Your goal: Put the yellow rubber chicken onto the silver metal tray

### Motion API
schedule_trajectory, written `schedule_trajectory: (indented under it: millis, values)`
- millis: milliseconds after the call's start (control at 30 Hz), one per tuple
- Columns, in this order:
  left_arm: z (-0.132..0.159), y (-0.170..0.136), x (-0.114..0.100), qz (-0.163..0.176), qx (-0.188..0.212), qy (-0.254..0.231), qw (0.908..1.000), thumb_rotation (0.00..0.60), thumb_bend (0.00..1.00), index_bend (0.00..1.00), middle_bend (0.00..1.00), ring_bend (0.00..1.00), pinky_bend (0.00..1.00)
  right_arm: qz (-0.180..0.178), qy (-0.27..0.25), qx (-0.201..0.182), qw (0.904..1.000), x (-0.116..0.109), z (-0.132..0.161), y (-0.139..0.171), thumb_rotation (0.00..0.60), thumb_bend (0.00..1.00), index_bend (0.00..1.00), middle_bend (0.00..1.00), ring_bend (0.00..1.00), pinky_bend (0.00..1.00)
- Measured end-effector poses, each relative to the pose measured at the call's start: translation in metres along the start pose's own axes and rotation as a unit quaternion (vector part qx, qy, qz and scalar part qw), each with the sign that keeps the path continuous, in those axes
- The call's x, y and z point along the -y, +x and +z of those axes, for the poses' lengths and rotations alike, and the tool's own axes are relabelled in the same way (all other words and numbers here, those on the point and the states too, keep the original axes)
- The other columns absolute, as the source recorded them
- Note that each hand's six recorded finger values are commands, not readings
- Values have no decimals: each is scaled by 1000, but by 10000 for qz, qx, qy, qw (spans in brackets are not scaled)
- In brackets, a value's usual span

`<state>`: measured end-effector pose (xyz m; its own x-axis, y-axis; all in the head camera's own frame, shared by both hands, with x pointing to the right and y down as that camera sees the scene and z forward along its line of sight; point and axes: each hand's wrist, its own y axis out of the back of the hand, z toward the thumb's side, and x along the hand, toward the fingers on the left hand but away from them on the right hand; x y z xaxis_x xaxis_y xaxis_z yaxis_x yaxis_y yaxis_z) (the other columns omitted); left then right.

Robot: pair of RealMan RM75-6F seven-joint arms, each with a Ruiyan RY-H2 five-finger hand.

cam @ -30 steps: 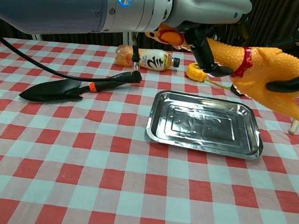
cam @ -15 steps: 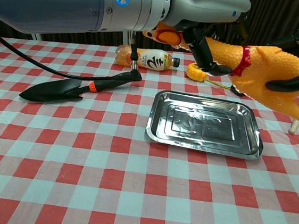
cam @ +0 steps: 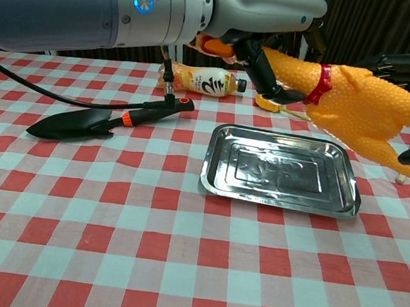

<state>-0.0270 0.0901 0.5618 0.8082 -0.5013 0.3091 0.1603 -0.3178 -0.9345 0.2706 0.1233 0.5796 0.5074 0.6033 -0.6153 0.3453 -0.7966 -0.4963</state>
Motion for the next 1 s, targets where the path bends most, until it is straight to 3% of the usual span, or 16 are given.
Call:
schedule_trajectory:
  millis: [333, 500, 733, 1000]
  values:
    - [-10, -16, 10, 70, -40, -160, 9998, 600, 606, 691, 684, 602, 670, -264, 383, 296, 9985, -14, -22, 26, 600, 147, 0, 12, 0, 112]
    - [-21, -24, 22, 71, -110, -311, 9994, 600, 605, 687, 681, 598, 665, -383, 306, 357, 9982, -24, -30, 42, 600, 147, 0, 12, 0, 111]
    - [-48, -31, 52, 69, -372, -655, 9971, 600, 576, 663, 656, 577, 636, -754, 136, 344, 9965, -43, -40, 66, 600, 147, 0, 12, 0, 111]
    - [-71, -21, 92, -71, -750, -1055, 9916, 600, 529, 627, 627, 544, 577, -1172, -93, 237, 9928, -52, -44, 72, 600, 147, 0, 12, 0, 111]
